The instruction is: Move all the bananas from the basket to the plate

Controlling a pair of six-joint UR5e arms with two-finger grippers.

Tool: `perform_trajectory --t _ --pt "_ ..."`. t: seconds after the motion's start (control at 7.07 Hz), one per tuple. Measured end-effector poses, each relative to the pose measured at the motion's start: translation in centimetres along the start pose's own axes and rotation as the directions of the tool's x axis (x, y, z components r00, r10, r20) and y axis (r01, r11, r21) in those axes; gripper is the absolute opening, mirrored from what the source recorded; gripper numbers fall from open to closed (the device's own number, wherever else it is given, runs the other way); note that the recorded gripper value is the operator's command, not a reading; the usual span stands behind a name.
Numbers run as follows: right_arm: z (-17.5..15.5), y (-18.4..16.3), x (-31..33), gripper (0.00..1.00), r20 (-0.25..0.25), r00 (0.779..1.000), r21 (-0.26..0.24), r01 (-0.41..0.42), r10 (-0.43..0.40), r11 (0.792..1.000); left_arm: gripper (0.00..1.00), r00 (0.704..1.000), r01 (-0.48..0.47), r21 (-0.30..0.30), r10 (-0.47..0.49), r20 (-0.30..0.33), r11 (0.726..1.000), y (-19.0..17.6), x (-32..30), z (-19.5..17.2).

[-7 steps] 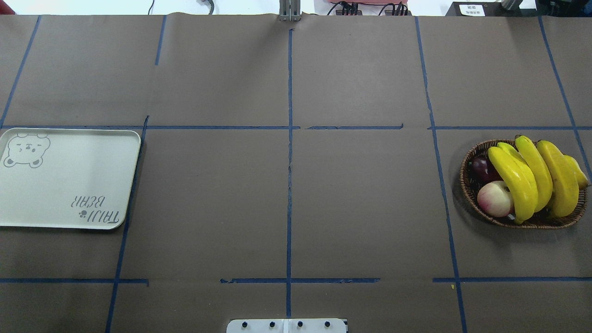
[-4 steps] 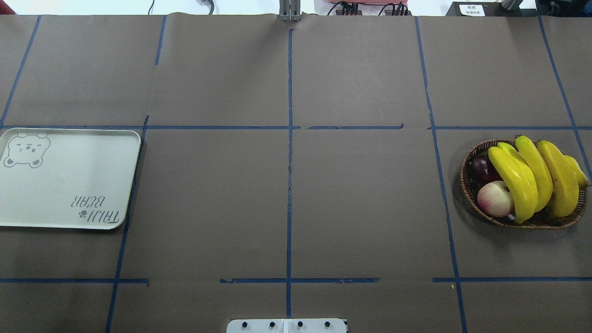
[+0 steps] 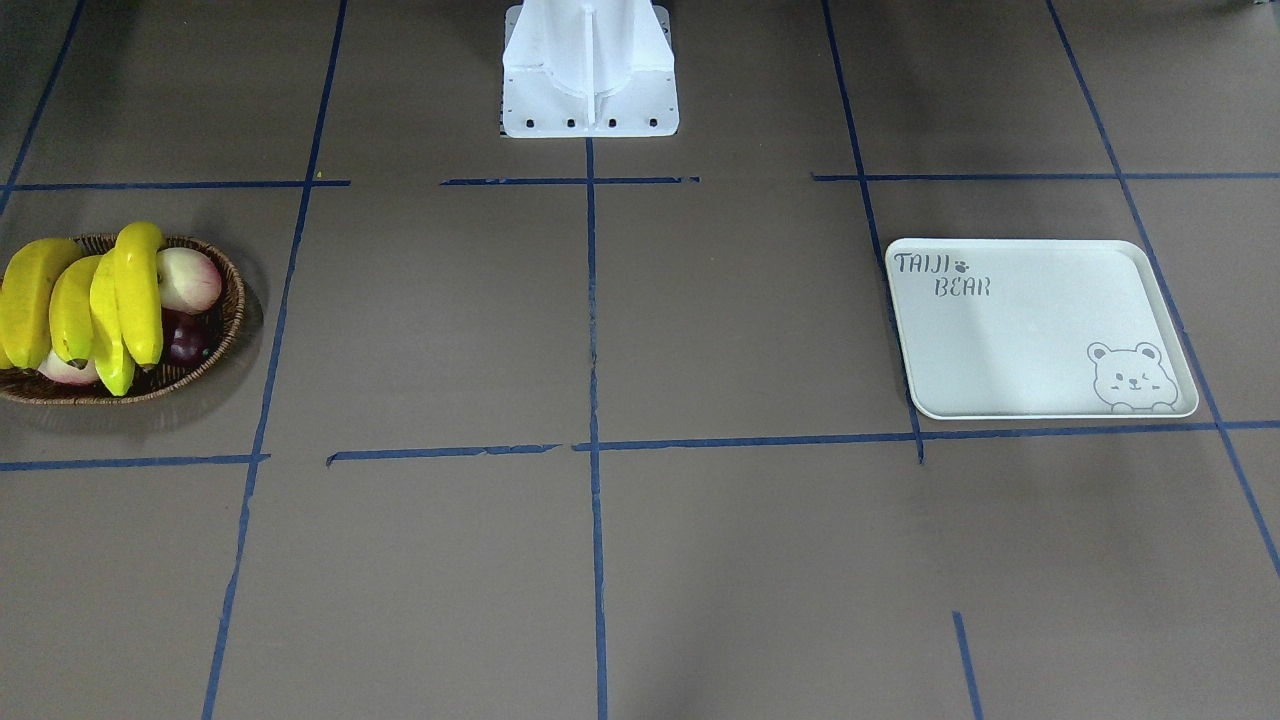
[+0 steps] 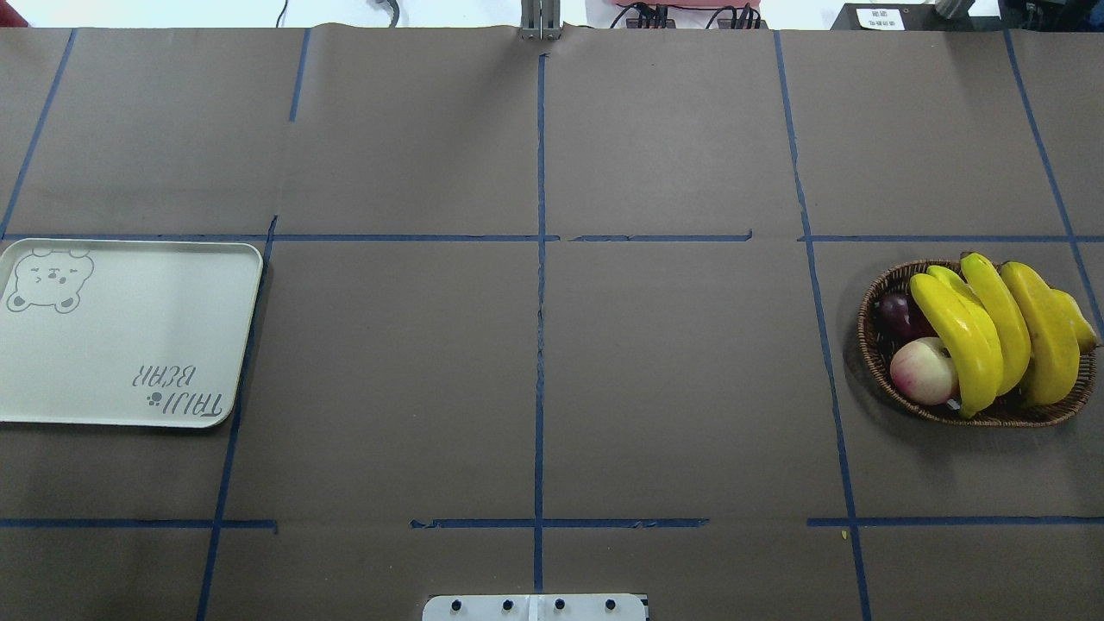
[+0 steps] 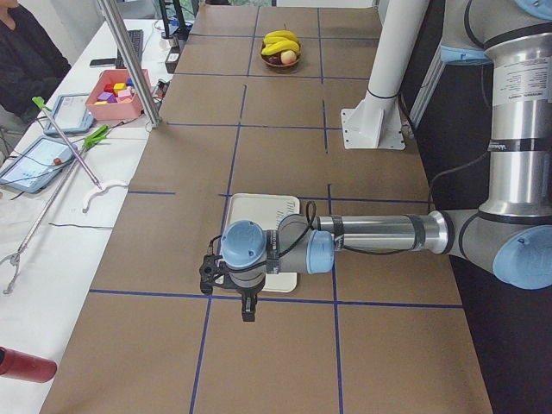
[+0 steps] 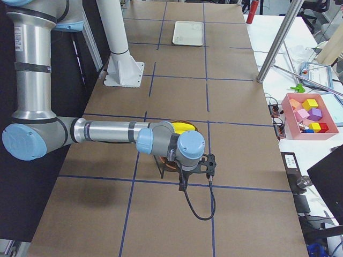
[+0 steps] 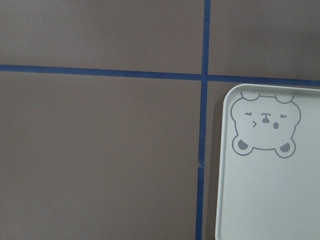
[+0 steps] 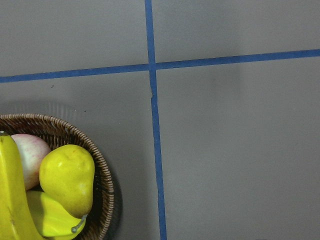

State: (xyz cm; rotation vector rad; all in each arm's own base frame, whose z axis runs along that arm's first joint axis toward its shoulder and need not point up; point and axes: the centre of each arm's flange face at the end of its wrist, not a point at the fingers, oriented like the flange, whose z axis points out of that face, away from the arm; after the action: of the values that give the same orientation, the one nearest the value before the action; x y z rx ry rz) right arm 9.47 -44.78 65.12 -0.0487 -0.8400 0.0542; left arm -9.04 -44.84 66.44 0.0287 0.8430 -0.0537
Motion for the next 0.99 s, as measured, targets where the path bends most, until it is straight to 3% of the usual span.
perform_trajectory --t 0.71,0.99 --pt "-1.1 -0.4 -1.3 1.00 0.001 1.000 0.022 0.025 -0.025 0.999 1.00 1.000 -0.008 0.007 0.008 0.000 1.000 -0.1 0.4 -0.3" --pt "-5.1 -2.7 -5.4 1.00 -0.017 0.994 0.099 0.110 -0.109 0.989 1.00 1.000 -0.013 0.014 0.013 0.000 1.000 -0.1 0.7 -0.6"
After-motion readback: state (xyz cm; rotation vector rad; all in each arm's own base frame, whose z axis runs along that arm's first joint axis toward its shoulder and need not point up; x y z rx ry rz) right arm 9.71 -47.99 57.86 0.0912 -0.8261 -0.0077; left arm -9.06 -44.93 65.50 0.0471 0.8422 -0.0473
